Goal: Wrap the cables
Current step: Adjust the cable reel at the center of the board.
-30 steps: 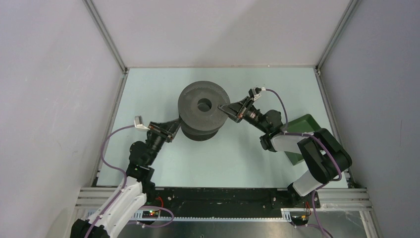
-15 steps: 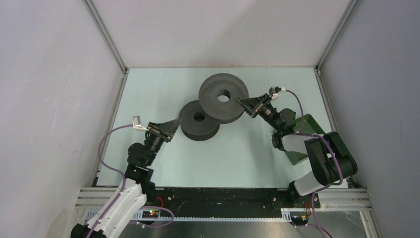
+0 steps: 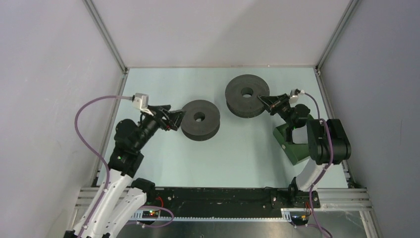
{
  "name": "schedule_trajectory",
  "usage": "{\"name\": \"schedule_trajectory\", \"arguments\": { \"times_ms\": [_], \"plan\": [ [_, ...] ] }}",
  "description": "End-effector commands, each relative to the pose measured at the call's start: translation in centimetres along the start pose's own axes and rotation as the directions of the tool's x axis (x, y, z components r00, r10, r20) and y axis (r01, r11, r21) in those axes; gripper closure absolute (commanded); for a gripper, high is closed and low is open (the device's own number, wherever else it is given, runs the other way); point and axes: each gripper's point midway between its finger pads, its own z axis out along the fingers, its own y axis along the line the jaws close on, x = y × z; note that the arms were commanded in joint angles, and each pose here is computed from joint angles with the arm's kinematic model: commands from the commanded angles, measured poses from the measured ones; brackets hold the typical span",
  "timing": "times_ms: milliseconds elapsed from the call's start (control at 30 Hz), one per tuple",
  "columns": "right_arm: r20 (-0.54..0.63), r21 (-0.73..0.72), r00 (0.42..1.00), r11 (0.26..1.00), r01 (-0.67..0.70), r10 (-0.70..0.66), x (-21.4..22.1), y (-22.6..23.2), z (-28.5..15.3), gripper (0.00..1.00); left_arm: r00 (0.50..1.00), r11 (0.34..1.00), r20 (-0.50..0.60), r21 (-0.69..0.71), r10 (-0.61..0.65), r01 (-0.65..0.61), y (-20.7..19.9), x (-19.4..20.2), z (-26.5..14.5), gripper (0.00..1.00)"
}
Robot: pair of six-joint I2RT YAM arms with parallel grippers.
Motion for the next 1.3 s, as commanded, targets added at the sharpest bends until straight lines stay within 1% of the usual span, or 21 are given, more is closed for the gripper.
{"name": "schedule_trajectory", "arguments": {
  "times_ms": [0, 33, 67, 100, 167, 267, 367, 467, 567, 667, 767, 900, 933, 1000, 1133, 1200, 1267],
  "plan": [
    [-0.061, -0.106, 0.996, 0.992, 0.063, -0.07, 0.2, 1.6, 0.6, 1.0, 0.954, 0.97, -0.177, 0.054, 0.243, -0.237, 0.1, 1.2, -0.6, 0.01],
    [-0.068, -0.093, 0.996, 0.994, 0.056, -0.062, 0.4, 0.8, 0.6, 1.0, 0.939, 0.959, -0.195, 0.052, 0.284, -0.279, 0.3, 1.2, -0.8, 0.0],
    [-0.07, -0.089, 0.996, 0.994, 0.056, -0.062, 0.4, 0.5, 0.7, 1.0, 0.934, 0.954, -0.197, 0.039, 0.299, -0.297, 0.6, 1.0, -1.0, 0.0],
    [-0.074, -0.078, 0.996, 0.996, 0.053, -0.058, 0.5, -0.1, 0.8, 1.0, 0.928, 0.946, -0.195, -0.003, 0.318, -0.324, 1.4, 0.7, -1.2, 0.0],
    [-0.078, -0.062, 0.995, 0.997, 0.054, -0.058, 0.7, -1.1, 0.9, 1.0, 0.926, 0.939, -0.193, -0.058, 0.324, -0.34, 2.5, 1.0, -1.7, 0.0],
    [-0.08, -0.027, 0.996, 0.999, 0.034, -0.036, 0.7, -2.9, 1.2, 0.99, 0.921, 0.928, -0.203, -0.103, 0.332, -0.357, 3.7, 1.6, -2.2, 0.0],
    [-0.068, 0.001, 0.998, 1.0, 0.02, -0.02, 0.3, -4.3, 1.4, 0.94, 0.92, 0.92, -0.197, -0.134, 0.339, -0.368, 4.2, 1.5, -2.6, 0.0],
    [-0.063, 0.024, 0.998, 1.0, 0.01, -0.009, 0.0, -5.6, 1.7, 0.93, 0.92, 0.914, -0.188, -0.16, 0.343, -0.373, 4.6, 1.2, -2.9, 0.0],
    [-0.065, 0.05, 0.998, 0.999, 0.008, -0.005, -0.1, -6.6, 1.8, 0.9, 0.921, 0.911, -0.184, -0.17, 0.345, -0.375, 4.7, 1.1, -3.0, 0.0],
    [-0.069, 0.068, 0.998, 0.998, 0.017, -0.012, -0.1, -7.1, 1.8, 0.84, 0.92, 0.909, -0.185, -0.179, 0.344, -0.376, 4.9, 1.1, -3.0, 0.0],
    [-0.077, 0.086, 0.997, 0.996, 0.02, -0.013, 0.1, -7.6, 1.7, 0.82, 0.921, 0.909, -0.182, -0.181, 0.345, -0.376, 4.9, 0.9, -3.1, 0.0],
    [-0.075, 0.098, 0.997, 0.995, 0.014, -0.007, -0.9, -7.8, 1.0, 0.92, 0.921, 0.909, -0.186, -0.184, 0.342, -0.375, 5.0, 1.1, -3.1, 0.0],
    [-0.084, 0.085, 0.996, 0.996, 0.017, -0.01, -0.8, -7.5, 0.9, 0.96, 0.924, 0.91, -0.184, -0.192, 0.334, -0.367, 5.1, 1.1, -3.1, 0.0],
    [-0.081, 0.062, 0.997, 0.998, 0.016, -0.011, -0.9, -6.7, 0.6, 1.0, 0.938, 0.916, -0.176, -0.224, 0.298, -0.333, 5.3, 0.9, -3.0, 0.0],
    [-0.068, 0.005, 0.998, 1.0, 0.018, -0.018, -1.7, -4.1, 0.3, 1.0, 0.97, 0.935, -0.159, -0.279, 0.182, -0.221, 5.6, 0.9, -2.5, 0.0],
    [-0.065, -0.029, 0.997, 0.999, 0.04, -0.042, -2.0, -2.2, 0.2, 1.0, 0.974, 0.939, -0.158, -0.28, 0.16, -0.2, 5.4, 0.8, -2.2, 0.0],
    [-0.064, -0.058, 0.995, 0.996, 0.067, -0.071, -2.3, -0.3, -0.1, 1.0, 0.973, 0.942, -0.157, -0.268, 0.166, -0.204, 5.1, 0.4, -1.9, 0.0]
  ]
}}
